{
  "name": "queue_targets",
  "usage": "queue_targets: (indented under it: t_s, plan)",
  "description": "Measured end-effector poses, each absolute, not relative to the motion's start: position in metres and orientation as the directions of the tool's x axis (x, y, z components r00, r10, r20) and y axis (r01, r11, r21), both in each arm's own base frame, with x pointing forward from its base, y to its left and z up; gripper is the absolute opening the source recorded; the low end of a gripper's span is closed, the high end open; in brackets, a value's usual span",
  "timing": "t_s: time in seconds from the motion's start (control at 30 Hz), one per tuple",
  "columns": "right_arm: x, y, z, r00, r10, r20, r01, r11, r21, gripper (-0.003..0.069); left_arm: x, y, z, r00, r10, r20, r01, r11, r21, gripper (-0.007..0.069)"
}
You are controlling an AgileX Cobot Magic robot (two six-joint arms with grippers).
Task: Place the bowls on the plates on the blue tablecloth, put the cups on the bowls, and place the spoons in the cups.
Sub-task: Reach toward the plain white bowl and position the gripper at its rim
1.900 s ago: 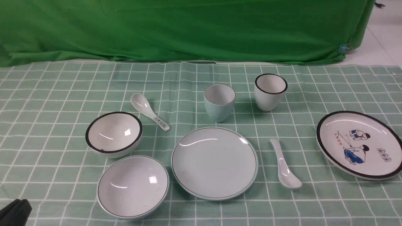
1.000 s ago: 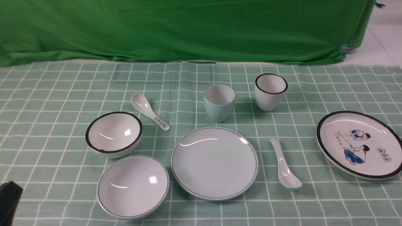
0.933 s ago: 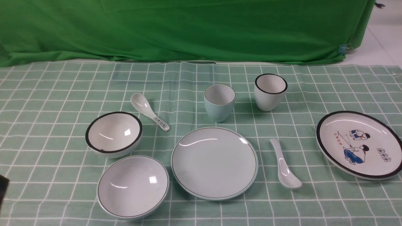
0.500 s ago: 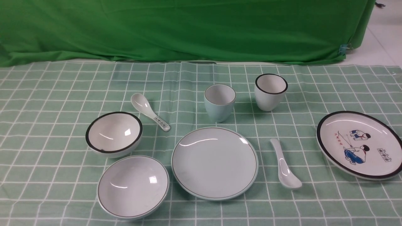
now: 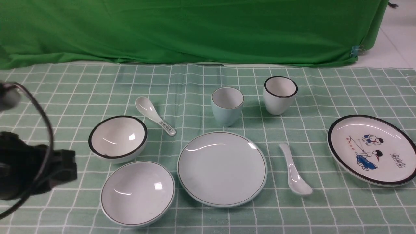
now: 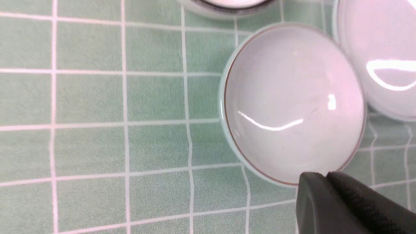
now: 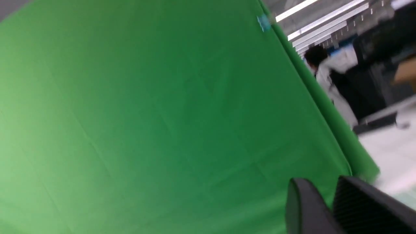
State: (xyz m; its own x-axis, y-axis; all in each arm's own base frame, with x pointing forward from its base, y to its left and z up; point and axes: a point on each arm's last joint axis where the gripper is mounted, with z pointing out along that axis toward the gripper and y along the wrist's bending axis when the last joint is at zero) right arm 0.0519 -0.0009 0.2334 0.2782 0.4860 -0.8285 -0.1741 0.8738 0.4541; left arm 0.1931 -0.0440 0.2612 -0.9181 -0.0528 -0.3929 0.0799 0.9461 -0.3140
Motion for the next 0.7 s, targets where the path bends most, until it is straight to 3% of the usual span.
queue_targets:
  t_s: [0.17, 0.33, 0.5, 0.63, 0.7]
  plan:
    - [0.053, 0.005, 0.251, 0.087, 0.411, -0.908, -0.144, 0.907, 0.397, 0.0048, 0.206, -0.063, 0.244, -0.936, 0.029, -0.351, 0.127, 0.958, -0.259, 0.0001]
    - [0.062, 0.014, 0.293, -0.275, 0.194, -0.942, -0.134, 0.962, 0.237, 0.0023, 0.218, -0.073, 0.239, -0.933, 0.103, -0.345, 0.172, 0.969, -0.175, 0.0001]
    - [0.086, 0.023, 0.315, -0.625, -0.037, -0.779, -0.198, 0.974, 0.113, 0.0023, 0.235, -0.074, 0.229, -0.928, 0.137, -0.347, 0.186, 0.976, -0.112, 0.0018]
    - [0.102, 0.027, 0.32, -0.731, -0.129, -0.67, -0.242, 0.967, 0.078, 0.0023, 0.245, -0.074, 0.219, -0.924, 0.154, -0.35, 0.19, 0.979, -0.073, 0.0074]
    - [0.113, 0.029, 0.319, -0.764, -0.158, -0.626, -0.257, 0.964, 0.07, 0.0023, 0.252, -0.074, 0.209, -0.924, 0.161, -0.347, 0.19, 0.98, -0.051, 0.0167]
